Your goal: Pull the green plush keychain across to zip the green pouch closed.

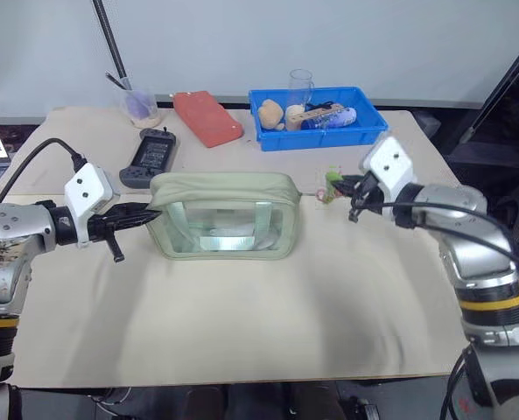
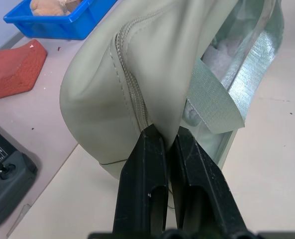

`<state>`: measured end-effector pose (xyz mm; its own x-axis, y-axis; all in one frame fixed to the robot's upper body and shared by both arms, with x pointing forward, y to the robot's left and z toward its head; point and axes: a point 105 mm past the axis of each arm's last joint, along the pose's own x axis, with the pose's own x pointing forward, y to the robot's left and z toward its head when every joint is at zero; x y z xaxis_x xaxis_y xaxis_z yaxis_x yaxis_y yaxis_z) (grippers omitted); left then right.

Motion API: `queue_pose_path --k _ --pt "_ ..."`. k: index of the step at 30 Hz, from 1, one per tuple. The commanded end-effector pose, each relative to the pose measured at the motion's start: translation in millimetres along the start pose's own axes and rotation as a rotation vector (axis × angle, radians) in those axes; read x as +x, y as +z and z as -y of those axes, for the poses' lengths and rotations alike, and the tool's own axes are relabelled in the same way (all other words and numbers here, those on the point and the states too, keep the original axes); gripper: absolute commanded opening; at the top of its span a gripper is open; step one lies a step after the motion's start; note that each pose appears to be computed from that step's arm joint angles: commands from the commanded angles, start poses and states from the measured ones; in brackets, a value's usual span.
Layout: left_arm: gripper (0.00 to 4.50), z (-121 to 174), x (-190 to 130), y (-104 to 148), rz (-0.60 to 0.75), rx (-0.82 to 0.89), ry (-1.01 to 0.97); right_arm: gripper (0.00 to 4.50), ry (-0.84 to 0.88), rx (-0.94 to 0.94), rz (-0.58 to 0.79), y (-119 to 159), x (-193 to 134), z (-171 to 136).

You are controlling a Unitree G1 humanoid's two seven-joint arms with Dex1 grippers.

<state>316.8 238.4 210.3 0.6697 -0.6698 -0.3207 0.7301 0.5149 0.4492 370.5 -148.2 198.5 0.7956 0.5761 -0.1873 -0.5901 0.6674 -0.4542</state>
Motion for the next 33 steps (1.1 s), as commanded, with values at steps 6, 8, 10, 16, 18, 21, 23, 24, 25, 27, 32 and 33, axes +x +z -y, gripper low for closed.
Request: queue_pose_path --k 6,8,10,16,18,21,23,24,25,27,32,33 --pt "0.00 -3.5 3.4 -3.0 -0.017 0.011 0.006 0.03 0.092 0.288 0.007 -35.5 41.5 -74.7" --pt "0.00 -3.6 3.2 -2.8 -0.016 0.013 0.008 0.03 0.119 0.265 -0.009 -39.5 39.9 -78.2" --pt "0.00 -4.6 -0.6 -0.3 0.010 -0.015 0.013 0.03 0.118 0.270 0.030 -28.1 32.6 -61.3" --pt "2.38 -12.3 -26.0 -12.1 0.019 -0.145 0.063 2.12 0.252 0.138 0.014 -17.9 -9.7 -22.1" --pt "3.24 -10.1 -37.0 -28.2 -0.009 -0.211 0.080 2.81 0.299 0.114 -0.053 -32.8 -27.8 -13.7" --pt "4.50 -1.3 -46.4 -55.7 -0.063 -0.279 0.098 3.85 0.337 0.088 -0.130 -53.5 -47.8 -5.9" --pt "4.50 4.0 -50.6 -69.4 -0.091 -0.317 0.115 4.49 0.346 0.095 -0.149 -60.8 -56.4 -3.1" --pt "4.50 6.2 -53.2 -77.1 -0.116 -0.335 0.131 4.49 0.348 0.108 -0.153 -62.9 -60.9 -1.7" --pt "4.50 7.3 -56.5 -85.5 -0.147 -0.339 0.158 4.49 0.348 0.110 -0.158 -64.2 -65.7 -0.5" --pt "4.50 9.0 -63.2 -94.2 -0.176 -0.348 0.192 4.49 0.348 0.109 -0.167 -64.0 -74.4 0.7" --pt "4.50 8.9 -73.8 -104.1 -0.214 -0.371 0.245 4.49 0.297 0.090 -0.168 -61.4 -81.3 5.0" --pt "4.50 8.2 -74.1 -105.9 -0.219 -0.368 0.256 4.49 0.278 0.095 -0.162 -61.3 -79.9 6.7"
